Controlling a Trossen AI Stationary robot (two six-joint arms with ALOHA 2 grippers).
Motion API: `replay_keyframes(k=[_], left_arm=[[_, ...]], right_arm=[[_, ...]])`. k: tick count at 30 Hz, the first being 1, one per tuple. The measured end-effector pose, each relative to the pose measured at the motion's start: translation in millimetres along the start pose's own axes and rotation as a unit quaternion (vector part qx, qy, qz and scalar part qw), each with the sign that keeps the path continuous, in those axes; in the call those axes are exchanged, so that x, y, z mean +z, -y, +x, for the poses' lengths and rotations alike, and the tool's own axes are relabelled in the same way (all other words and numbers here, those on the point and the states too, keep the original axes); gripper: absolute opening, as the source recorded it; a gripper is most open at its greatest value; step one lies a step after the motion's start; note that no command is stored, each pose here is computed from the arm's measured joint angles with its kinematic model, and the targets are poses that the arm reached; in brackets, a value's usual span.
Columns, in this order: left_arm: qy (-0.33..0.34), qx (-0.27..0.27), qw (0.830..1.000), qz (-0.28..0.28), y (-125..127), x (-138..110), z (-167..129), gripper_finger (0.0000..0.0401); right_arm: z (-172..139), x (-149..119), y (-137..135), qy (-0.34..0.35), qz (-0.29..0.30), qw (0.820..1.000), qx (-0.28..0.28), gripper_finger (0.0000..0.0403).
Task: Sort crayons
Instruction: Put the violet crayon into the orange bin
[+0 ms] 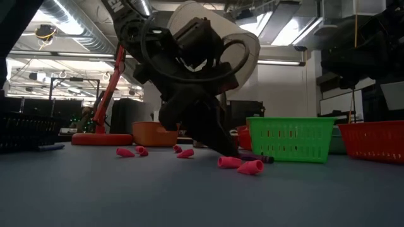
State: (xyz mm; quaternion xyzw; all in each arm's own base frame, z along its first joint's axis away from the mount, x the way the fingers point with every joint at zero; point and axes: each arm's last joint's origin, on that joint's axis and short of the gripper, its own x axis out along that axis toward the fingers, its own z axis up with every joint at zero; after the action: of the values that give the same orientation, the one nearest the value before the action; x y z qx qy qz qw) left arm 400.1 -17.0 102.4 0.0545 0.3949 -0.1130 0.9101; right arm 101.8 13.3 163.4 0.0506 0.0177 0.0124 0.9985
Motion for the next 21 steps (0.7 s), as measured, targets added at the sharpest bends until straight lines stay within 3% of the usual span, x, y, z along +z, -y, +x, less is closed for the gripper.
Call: replay_keyframes(k=[5,16,21], left_arm=[[-0.006,0.002,1.0,-0.001,0.2,-0.7,0.0,0.0109],[-0.008,-0.006,1.0,-0.001,0.9,-1.4,-0.5,0.0014],[-0.008,-0.008,1.0,0.003,4.6,-0.5,-0.4,0.0006]], right_arm=[[0.0,-0.1,0.1,-0.001,0.0,1.0,0.0,0.0099],[0.0,-0.2,0.0,-0.001,0.0,1.0,-0.001,0.0099],[0.0,-0.2,0.1,-0.001,0.0,1.0,-0.002,0.0099]])
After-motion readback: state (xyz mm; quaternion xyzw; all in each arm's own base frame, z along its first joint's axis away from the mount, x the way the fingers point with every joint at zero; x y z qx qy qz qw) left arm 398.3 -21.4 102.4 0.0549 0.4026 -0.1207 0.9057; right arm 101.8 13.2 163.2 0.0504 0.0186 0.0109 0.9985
